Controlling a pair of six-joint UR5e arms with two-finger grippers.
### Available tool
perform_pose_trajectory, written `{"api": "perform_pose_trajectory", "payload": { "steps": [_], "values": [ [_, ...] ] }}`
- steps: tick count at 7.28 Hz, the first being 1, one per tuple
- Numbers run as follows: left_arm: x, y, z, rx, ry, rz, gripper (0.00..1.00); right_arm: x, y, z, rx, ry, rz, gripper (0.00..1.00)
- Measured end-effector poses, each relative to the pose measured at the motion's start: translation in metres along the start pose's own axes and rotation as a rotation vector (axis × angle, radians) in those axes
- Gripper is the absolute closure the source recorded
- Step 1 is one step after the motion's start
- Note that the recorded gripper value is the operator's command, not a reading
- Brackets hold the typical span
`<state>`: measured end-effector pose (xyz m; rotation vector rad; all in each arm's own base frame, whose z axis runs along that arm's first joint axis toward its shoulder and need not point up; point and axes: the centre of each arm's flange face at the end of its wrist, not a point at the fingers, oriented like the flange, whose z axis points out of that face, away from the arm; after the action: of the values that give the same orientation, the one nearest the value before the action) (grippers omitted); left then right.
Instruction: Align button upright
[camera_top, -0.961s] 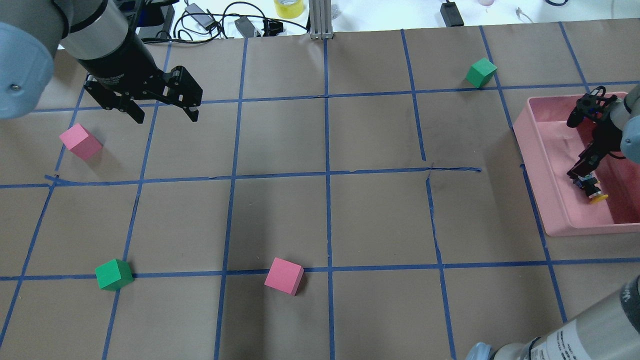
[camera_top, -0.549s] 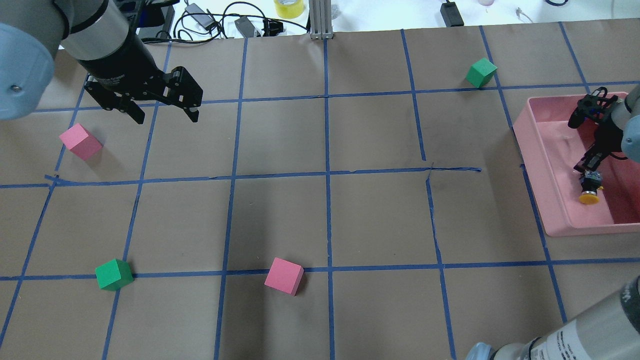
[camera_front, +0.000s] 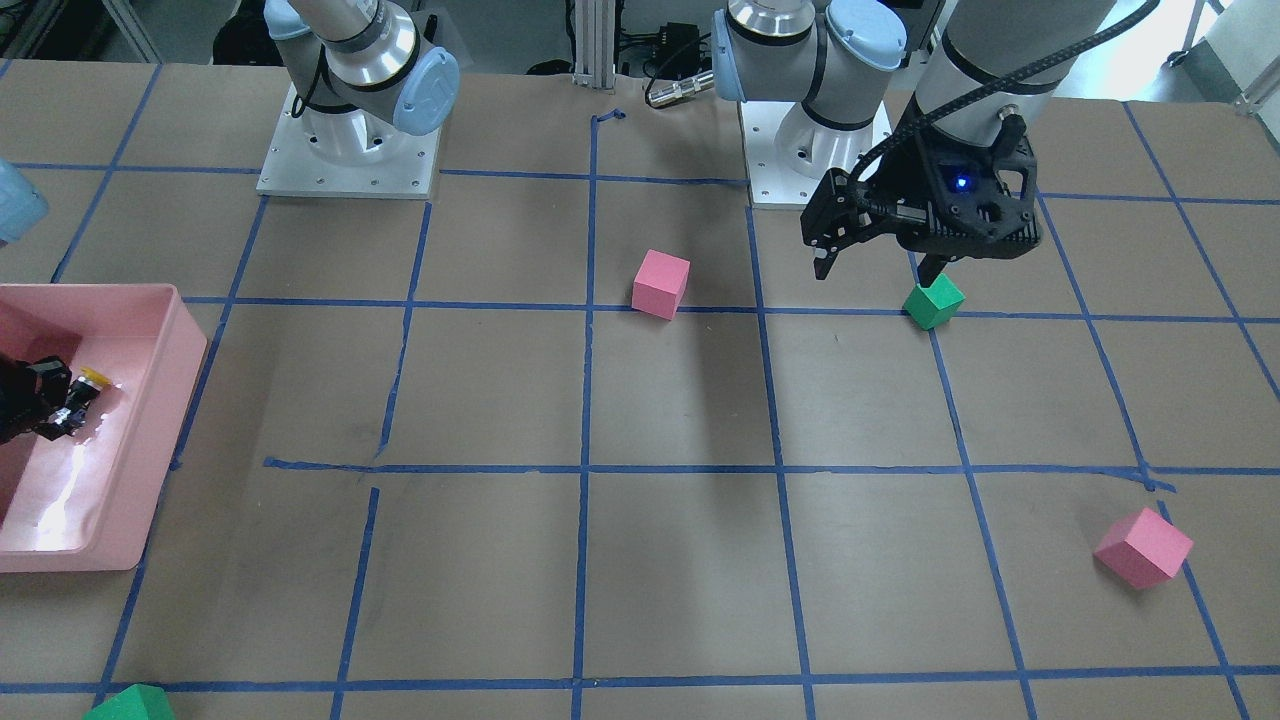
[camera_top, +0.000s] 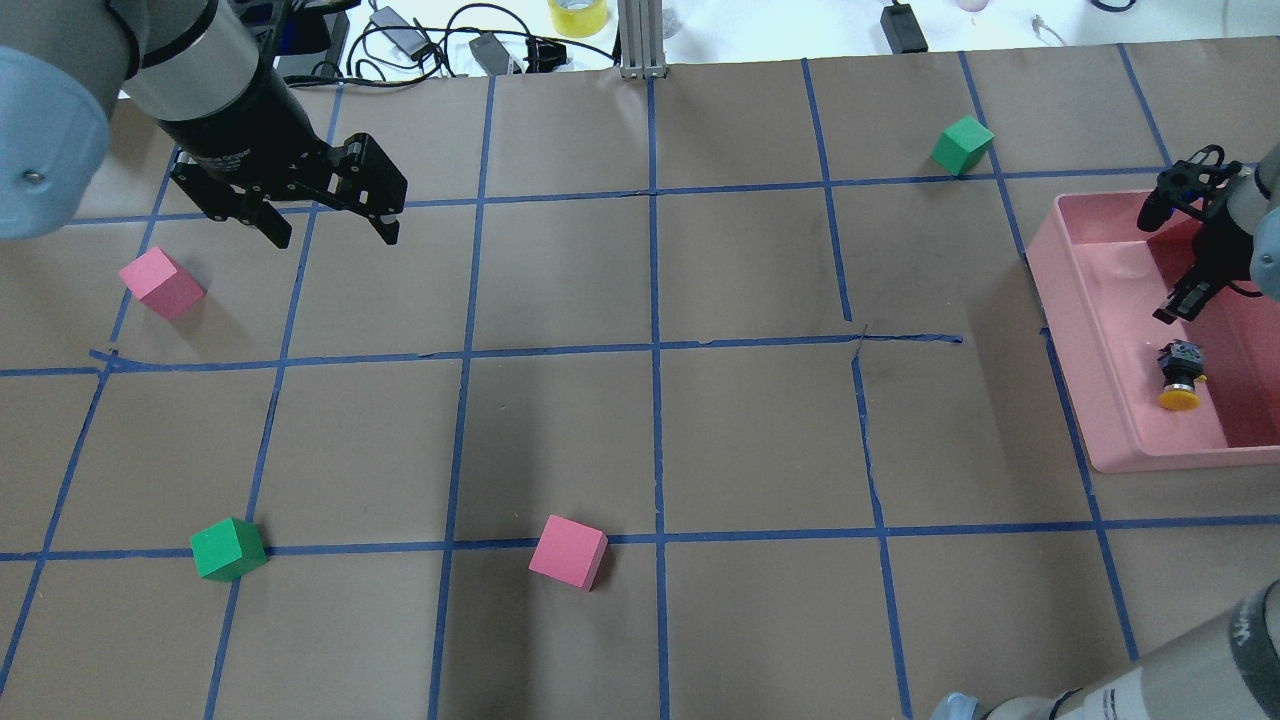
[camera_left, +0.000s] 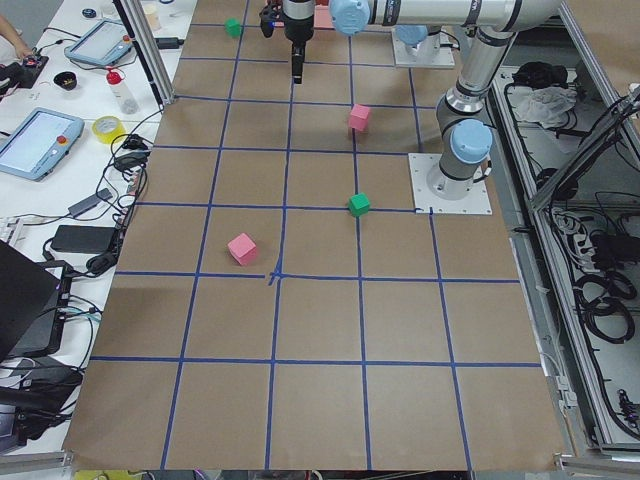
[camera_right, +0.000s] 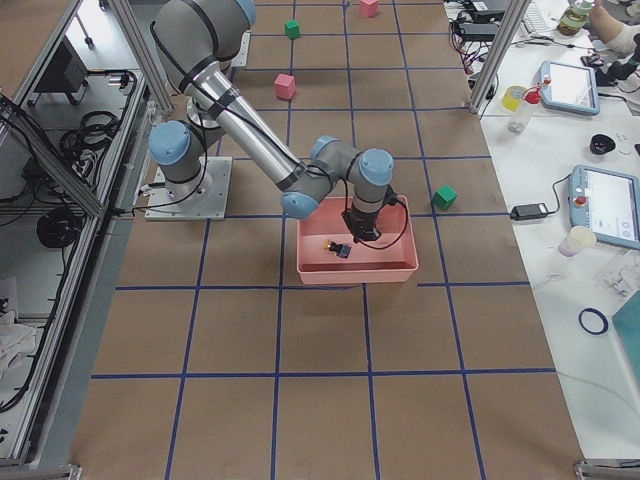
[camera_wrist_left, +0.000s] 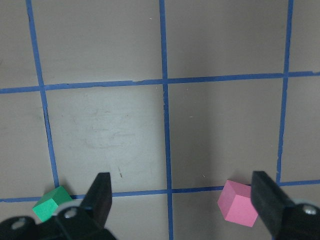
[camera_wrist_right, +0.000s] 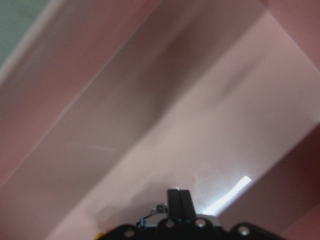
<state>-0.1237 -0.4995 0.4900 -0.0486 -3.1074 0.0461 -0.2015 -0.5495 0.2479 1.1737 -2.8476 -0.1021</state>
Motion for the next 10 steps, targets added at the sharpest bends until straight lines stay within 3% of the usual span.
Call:
{"api": "perform_pose_trajectory", "payload": {
  "steps": [3, 4, 5, 10],
  "values": [
    [-0.001, 0.000, 0.000, -0.001, -0.004, 0.002, 0.00, 0.019, -0.003, -0.079, -0.023, 0.010, 0.012, 1.00],
    [-0.001, 0.000, 0.000, -0.001, -0.004, 0.003, 0.00, 0.022, -0.004, -0.086, -0.025, -0.004, 0.019, 0.35],
    [-0.001, 0.000, 0.001, -0.001, -0.004, 0.003, 0.00, 0.019, -0.005, -0.079, -0.026, -0.028, 0.017, 0.00],
    [-0.001, 0.000, 0.001, -0.002, -0.004, 0.004, 0.00, -0.013, 0.000, -0.010, -0.047, -0.065, -0.006, 0.00]
  ]
}}
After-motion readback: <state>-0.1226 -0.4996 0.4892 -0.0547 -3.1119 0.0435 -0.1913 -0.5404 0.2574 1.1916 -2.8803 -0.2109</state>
